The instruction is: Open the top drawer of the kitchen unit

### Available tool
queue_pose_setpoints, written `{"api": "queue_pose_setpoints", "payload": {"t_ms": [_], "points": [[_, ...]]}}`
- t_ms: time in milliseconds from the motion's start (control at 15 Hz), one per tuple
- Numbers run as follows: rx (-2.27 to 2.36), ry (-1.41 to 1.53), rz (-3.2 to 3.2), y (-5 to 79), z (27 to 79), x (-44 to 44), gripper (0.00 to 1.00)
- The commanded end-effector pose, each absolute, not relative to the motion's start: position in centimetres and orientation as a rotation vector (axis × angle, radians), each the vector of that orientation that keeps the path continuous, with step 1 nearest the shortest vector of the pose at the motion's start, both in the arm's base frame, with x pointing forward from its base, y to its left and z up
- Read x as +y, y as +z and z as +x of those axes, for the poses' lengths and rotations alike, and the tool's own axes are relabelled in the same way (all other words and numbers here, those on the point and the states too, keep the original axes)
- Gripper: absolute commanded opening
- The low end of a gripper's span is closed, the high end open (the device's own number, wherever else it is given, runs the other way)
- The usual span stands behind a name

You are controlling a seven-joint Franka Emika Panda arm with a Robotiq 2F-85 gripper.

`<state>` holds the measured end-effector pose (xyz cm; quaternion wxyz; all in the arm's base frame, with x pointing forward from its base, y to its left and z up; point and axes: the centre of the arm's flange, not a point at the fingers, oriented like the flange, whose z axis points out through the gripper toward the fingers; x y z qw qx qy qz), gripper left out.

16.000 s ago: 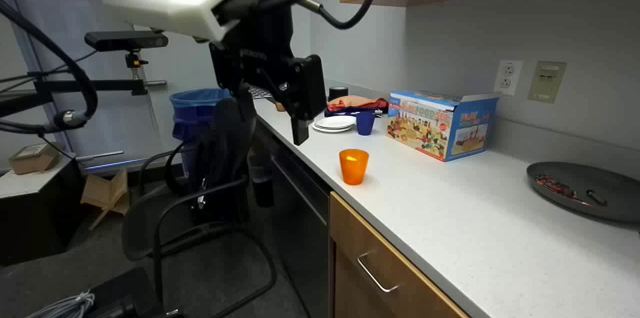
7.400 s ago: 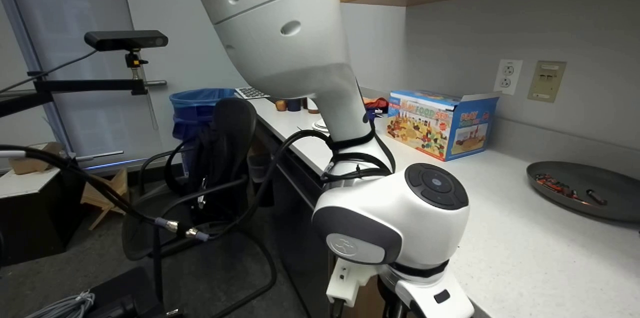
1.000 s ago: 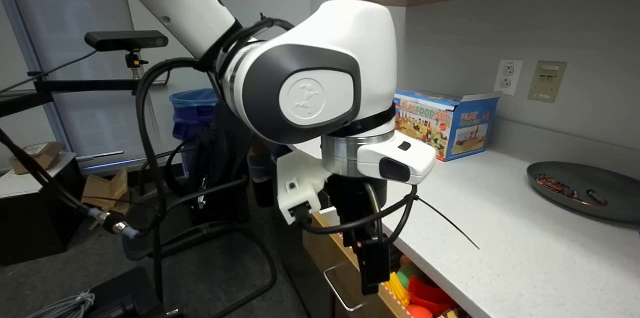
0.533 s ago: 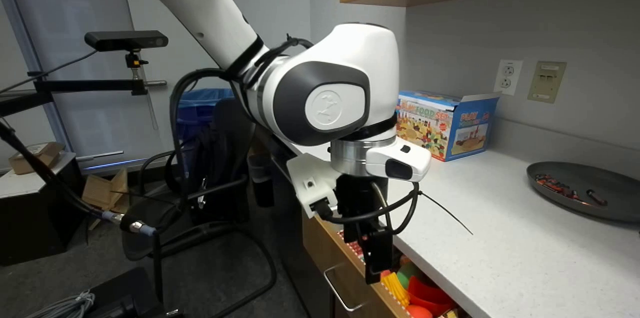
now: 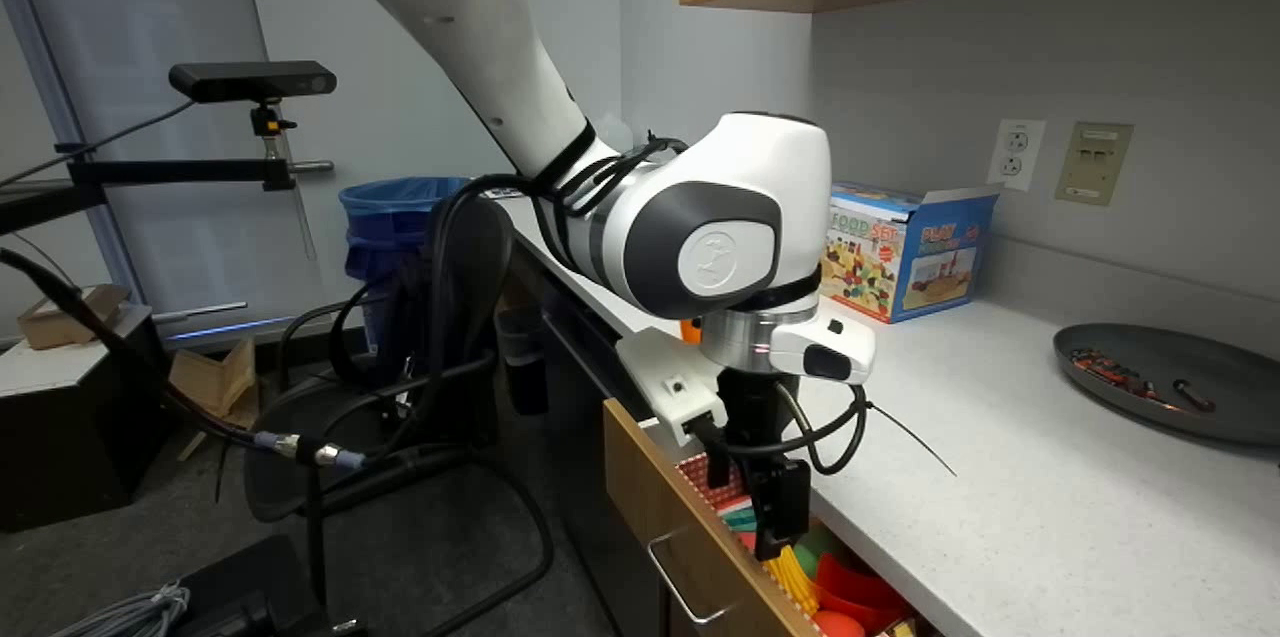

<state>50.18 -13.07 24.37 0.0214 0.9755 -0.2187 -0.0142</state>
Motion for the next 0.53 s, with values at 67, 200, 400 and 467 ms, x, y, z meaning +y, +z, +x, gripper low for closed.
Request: {"api": "queue_pose_setpoints", "payload": {"t_ms": [67,200,400,467], "points": [[-0.622,-0.035,3.051,22.4,52.9,-13.2,1.0],[-0.606,-0.042,3.069,21.5,53.0,-13.5,1.0],[-0.611,-0.055,3.105,20.7,52.6,-13.9,1.0],[-0.611,-0.053,3.115,20.6,52.5,-14.1,1.0]]}}
